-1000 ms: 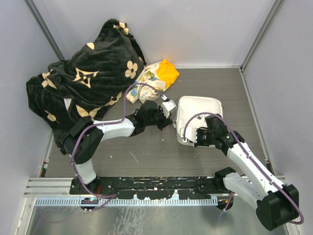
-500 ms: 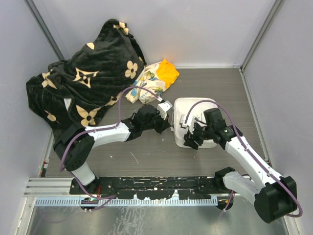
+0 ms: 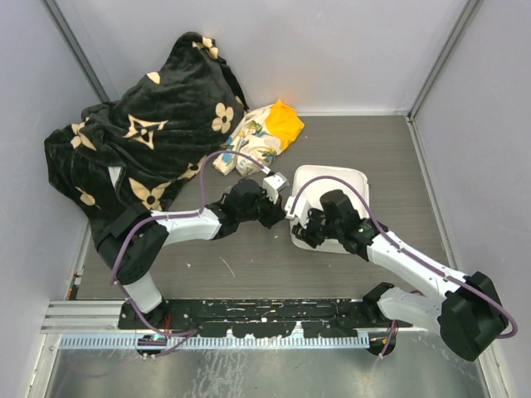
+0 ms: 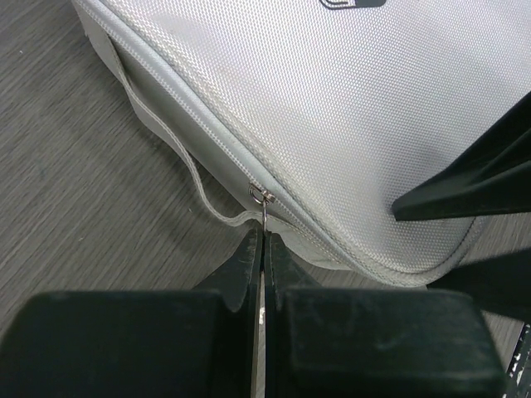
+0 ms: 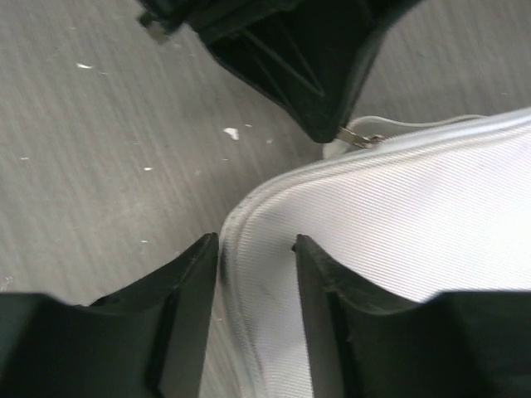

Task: Organize the medicine kit
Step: Zip the medicine box at the center of the board.

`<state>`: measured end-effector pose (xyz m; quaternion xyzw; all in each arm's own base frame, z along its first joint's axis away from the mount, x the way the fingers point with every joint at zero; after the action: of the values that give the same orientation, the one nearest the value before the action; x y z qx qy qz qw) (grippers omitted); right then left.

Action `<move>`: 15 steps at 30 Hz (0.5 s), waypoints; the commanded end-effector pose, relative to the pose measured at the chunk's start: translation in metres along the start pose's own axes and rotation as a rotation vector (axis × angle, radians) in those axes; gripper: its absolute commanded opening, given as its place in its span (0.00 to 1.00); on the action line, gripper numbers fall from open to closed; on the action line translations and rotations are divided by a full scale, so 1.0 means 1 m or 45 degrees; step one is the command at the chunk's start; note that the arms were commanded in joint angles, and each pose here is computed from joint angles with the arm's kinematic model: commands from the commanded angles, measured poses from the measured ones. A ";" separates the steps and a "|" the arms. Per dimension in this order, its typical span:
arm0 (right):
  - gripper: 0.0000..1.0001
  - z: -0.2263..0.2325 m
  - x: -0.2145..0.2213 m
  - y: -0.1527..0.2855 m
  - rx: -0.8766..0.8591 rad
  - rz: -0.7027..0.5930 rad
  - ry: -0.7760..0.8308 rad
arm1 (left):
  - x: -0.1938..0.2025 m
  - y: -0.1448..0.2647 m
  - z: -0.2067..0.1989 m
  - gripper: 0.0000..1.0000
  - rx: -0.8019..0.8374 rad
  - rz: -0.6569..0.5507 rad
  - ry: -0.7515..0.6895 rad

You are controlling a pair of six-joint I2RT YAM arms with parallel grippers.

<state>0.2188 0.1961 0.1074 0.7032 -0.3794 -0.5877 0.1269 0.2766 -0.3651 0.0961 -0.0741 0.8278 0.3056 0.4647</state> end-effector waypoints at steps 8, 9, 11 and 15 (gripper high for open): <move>0.07 -0.029 0.028 0.030 0.283 0.165 0.237 | -0.013 0.002 -0.004 0.00 0.077 -0.103 -0.053; 0.03 -0.027 0.030 0.034 0.268 0.167 0.255 | -0.015 0.003 -0.002 0.00 0.063 -0.111 -0.063; 0.01 -0.021 0.036 0.042 0.226 0.182 0.274 | -0.018 0.004 0.002 0.00 0.028 -0.126 -0.086; 0.01 -0.009 0.047 0.055 0.130 0.214 0.289 | -0.024 0.005 0.013 0.00 -0.066 -0.140 -0.150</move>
<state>0.2153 0.1536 0.1129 0.7525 -0.4216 -0.4852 0.1433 0.2781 -0.3724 0.1071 -0.0829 0.8205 0.2688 0.4977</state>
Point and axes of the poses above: each gripper's point midway between its finger pads, its own y axis back along the fingers, its own z axis along the line the jaws close on, x = y × z, the point moved 1 cm from there along y, back along the fingers, and after that the axes turned 9 degrees about y, right-handed, at the moved point
